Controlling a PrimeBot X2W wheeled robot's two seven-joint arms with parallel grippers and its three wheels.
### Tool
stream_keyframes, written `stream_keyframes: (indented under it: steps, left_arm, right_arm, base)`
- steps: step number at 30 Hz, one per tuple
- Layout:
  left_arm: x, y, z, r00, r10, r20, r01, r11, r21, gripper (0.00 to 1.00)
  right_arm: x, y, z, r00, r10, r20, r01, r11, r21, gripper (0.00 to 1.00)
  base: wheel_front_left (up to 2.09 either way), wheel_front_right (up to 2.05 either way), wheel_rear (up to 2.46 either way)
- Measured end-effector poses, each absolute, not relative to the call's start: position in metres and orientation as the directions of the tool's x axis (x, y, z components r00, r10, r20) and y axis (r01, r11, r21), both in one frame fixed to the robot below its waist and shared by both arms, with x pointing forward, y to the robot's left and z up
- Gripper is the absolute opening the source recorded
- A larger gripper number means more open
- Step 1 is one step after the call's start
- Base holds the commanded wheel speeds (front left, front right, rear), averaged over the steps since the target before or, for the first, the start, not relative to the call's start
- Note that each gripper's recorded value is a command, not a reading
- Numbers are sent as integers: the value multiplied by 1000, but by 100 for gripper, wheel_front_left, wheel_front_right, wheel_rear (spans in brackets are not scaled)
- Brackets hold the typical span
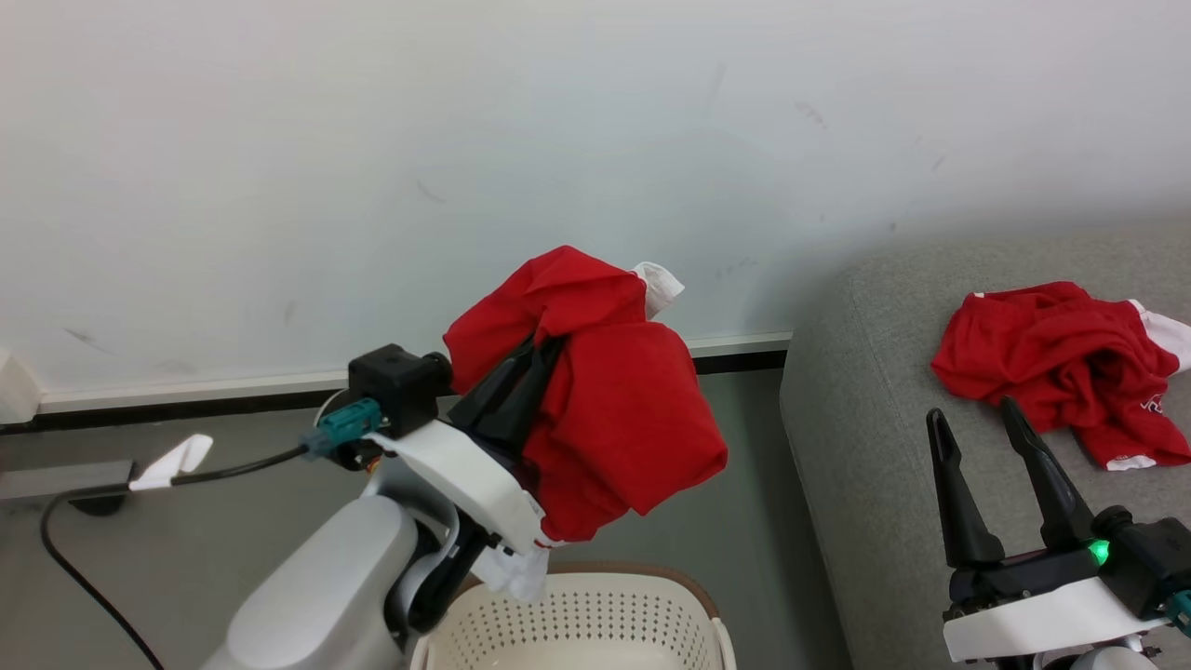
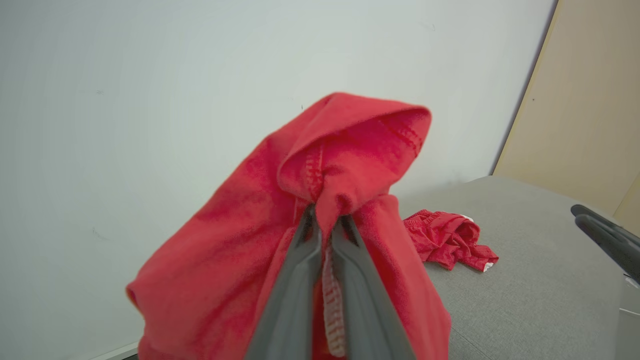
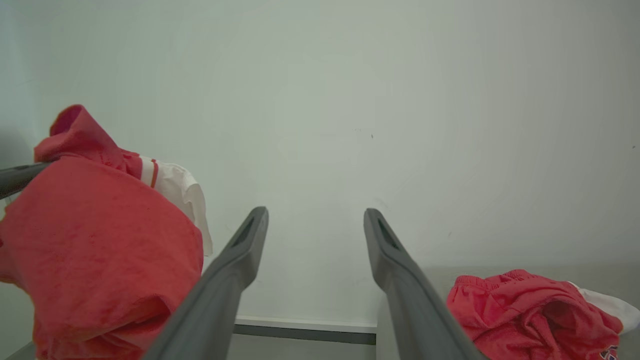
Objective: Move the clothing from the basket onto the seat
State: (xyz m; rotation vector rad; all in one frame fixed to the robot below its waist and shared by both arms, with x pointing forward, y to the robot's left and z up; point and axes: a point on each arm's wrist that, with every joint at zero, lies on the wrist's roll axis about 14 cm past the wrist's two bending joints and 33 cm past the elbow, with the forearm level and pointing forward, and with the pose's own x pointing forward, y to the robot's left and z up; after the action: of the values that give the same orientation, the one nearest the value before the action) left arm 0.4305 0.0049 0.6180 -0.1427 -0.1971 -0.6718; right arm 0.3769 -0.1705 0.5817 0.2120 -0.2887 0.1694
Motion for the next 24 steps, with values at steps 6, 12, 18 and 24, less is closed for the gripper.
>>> stream_keyframes:
  steps: [6, 12, 18, 24]
  left_arm:
    - [432, 3, 617, 765, -604, 224, 630, 774, -65, 0]
    - [430, 3, 617, 763, -607, 222, 632, 772, -62, 0]
    - [430, 2, 615, 763, -611, 211, 634, 771, -58, 0]
    - [429, 1, 613, 763, -615, 201, 635, 770, -55, 0]
  right_arm:
    - [377, -167, 578, 946, 148, 288, -205, 962, 179, 100]
    - [377, -158, 578, 942, 179, 285, -234, 957, 174, 100]
    - [373, -116, 582, 906, 309, 290, -358, 924, 135, 100]
    - [365, -60, 576, 842, 470, 264, -510, 853, 110, 100]
  base:
    - [0, 0, 0]
    - [0, 0, 0]
    - [0, 0, 0]
    - [0, 0, 0]
